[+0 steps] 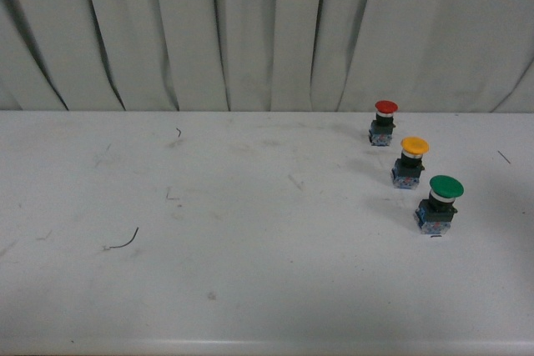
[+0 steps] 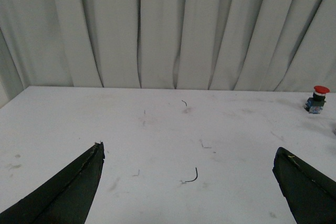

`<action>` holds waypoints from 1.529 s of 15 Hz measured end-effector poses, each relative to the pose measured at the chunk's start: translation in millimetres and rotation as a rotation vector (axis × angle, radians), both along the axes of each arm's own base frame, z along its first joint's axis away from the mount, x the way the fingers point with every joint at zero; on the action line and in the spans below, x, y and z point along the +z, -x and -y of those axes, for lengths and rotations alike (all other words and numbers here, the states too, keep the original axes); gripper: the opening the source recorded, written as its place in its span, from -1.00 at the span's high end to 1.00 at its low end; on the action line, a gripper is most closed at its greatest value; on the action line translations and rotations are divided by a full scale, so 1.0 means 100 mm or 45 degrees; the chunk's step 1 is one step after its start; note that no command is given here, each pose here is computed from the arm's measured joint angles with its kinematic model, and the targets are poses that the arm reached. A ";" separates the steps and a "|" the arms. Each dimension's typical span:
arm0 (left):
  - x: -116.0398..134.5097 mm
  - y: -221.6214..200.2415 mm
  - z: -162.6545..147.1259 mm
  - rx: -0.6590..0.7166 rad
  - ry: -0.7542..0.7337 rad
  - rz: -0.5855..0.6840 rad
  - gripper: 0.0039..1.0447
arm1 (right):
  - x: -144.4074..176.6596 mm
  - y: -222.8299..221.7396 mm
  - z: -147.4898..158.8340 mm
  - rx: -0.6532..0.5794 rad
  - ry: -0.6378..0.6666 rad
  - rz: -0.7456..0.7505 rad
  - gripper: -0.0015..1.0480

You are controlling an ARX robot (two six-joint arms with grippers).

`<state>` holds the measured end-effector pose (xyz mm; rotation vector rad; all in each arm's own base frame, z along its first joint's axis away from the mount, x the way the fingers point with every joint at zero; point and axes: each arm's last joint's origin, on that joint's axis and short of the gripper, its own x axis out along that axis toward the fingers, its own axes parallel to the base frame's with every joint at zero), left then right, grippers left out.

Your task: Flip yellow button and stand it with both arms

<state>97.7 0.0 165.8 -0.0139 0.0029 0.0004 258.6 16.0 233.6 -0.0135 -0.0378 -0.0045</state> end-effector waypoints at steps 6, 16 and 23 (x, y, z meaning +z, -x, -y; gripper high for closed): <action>0.00 0.00 0.00 0.000 0.000 0.000 -0.88 | -0.40 0.67 0.17 -0.006 -0.004 -0.042 0.97; 0.00 0.00 0.00 0.000 0.000 0.000 -0.88 | -0.70 1.20 0.17 -0.005 -0.005 -0.078 0.97; 0.00 0.00 0.00 0.000 0.000 0.000 -0.88 | -0.63 1.38 0.17 -0.005 -0.005 -0.031 0.97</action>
